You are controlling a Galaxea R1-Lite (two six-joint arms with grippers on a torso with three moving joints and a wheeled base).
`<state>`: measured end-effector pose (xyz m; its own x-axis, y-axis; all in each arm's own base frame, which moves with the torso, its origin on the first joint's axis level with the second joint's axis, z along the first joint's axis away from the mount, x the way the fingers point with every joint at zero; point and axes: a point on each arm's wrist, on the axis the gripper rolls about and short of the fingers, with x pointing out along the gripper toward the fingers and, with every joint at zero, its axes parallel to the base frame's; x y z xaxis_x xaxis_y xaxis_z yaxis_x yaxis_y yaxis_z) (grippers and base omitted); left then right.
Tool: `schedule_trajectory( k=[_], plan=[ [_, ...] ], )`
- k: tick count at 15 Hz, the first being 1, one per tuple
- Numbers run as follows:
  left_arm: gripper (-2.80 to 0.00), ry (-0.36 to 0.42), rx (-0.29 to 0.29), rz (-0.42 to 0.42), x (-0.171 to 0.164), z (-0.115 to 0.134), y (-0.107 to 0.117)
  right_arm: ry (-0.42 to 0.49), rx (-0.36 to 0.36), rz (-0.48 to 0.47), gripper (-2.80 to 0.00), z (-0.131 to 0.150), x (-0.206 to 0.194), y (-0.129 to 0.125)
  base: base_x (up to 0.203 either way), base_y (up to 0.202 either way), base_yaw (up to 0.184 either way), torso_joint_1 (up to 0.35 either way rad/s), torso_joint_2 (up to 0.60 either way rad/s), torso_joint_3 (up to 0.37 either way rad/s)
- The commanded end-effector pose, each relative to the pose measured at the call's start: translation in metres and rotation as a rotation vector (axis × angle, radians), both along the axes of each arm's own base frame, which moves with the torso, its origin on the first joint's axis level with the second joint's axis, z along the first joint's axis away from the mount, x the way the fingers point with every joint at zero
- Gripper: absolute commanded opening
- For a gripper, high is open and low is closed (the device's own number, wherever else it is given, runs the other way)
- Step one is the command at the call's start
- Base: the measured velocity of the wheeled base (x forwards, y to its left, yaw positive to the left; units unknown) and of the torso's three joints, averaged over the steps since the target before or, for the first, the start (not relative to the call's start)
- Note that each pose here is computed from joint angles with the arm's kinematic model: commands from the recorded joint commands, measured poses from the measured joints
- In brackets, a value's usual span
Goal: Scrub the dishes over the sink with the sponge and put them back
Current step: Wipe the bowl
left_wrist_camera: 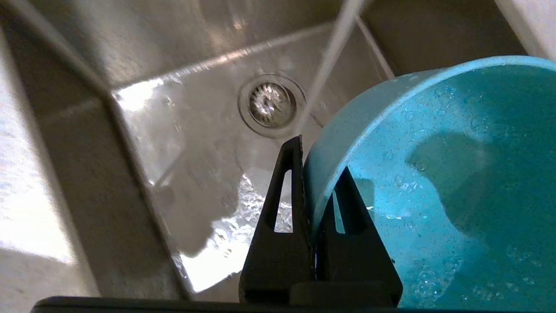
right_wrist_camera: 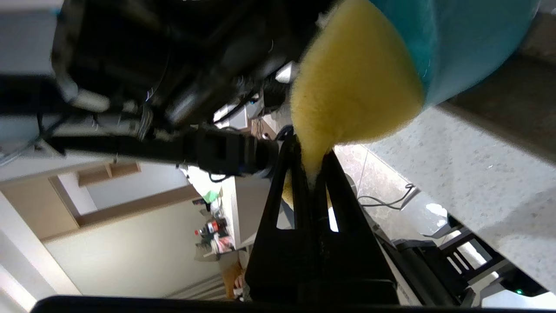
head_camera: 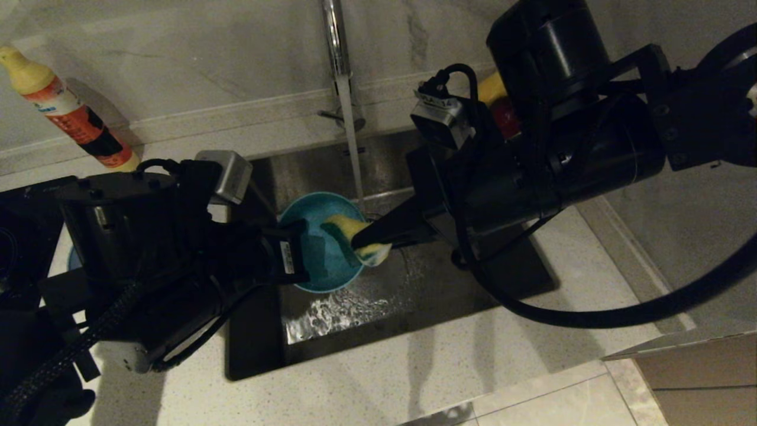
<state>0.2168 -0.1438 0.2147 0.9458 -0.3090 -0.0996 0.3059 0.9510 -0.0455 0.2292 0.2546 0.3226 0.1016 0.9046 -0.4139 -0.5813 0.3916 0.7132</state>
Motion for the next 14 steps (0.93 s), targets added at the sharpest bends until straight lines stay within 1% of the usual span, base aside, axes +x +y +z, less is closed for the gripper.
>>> schedule_trajectory(
  k=[1, 5, 8, 10, 12, 14],
  plan=[
    [-2.80, 0.006, 0.008, -0.002, -0.002, -0.003, -0.004, 0.018, -0.008, -0.016, -2.80, -0.007, 0.010, 0.002, 0.000, 0.000, 0.000, 0.000, 0.00, 0.000],
    [-2.80, -0.005, 0.013, -0.023, -0.006, -0.004, -0.007, 0.026, -0.015, -0.042, -2.80, -0.012, 0.021, 0.000, 0.000, 0.000, 0.000, 0.000, 0.00, 0.000],
    [-2.80, -0.023, 0.024, -0.031, -0.007, -0.004, -0.008, 0.024, -0.014, -0.043, -2.80, -0.012, 0.022, 0.000, 0.000, 0.000, 0.000, 0.000, 0.00, 0.000],
    [-2.80, -0.022, 0.027, -0.031, -0.008, -0.006, -0.008, 0.031, -0.024, -0.043, -2.80, -0.017, 0.024, 0.003, 0.000, 0.000, 0.000, 0.000, 0.00, 0.000],
    [-2.80, -0.019, 0.028, -0.034, -0.009, -0.007, -0.007, 0.026, -0.019, -0.043, -2.80, -0.020, 0.028, 0.006, 0.000, 0.000, 0.000, 0.000, 0.00, 0.000],
    [-2.80, -0.032, 0.021, -0.036, -0.009, -0.008, -0.007, 0.027, -0.020, -0.041, -2.80, -0.024, 0.030, 0.010, 0.000, 0.000, 0.000, 0.000, 0.00, 0.000]
  ],
)
